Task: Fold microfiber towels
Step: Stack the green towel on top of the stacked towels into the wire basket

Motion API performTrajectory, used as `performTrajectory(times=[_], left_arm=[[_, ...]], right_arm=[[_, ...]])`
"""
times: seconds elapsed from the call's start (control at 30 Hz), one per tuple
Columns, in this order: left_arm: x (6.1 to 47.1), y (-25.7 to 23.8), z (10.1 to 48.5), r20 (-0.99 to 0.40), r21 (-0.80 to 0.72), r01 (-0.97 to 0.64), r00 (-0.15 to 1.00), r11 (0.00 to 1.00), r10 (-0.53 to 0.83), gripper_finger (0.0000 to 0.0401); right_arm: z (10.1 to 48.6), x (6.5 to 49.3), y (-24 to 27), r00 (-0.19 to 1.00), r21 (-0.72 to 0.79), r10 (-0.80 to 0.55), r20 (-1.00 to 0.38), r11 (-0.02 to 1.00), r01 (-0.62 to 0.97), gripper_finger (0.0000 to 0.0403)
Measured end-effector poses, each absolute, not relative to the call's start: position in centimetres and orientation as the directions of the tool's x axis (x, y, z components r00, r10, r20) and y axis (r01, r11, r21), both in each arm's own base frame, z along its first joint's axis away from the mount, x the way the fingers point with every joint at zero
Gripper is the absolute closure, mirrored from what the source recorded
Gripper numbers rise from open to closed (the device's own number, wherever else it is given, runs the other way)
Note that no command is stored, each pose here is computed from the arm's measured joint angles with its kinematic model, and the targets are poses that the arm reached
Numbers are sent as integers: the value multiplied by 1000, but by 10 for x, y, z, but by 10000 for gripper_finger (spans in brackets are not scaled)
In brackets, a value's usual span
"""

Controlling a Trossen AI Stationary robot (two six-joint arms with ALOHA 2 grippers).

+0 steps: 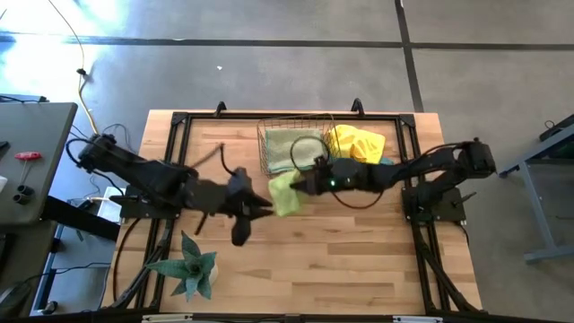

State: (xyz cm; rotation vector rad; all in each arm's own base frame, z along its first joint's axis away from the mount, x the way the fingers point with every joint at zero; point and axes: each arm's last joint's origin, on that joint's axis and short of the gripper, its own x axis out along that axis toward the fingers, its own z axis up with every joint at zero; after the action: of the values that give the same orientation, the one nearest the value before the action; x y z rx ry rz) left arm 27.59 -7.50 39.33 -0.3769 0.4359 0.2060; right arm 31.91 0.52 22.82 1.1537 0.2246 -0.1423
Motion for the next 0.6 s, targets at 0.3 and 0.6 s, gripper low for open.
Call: performTrajectory(times=[0.3, 0.6], left_arm=[[240, -33, 426, -346, -193, -289, 914, 938, 210, 320], [208, -13, 431, -398, -120, -335, 879, 935, 264, 320]], right_arm=[[293, 337, -64, 940, 754, -149, -307, 565, 335, 403], [278, 350, -120, 906, 762, -224, -360, 490, 424, 403]])
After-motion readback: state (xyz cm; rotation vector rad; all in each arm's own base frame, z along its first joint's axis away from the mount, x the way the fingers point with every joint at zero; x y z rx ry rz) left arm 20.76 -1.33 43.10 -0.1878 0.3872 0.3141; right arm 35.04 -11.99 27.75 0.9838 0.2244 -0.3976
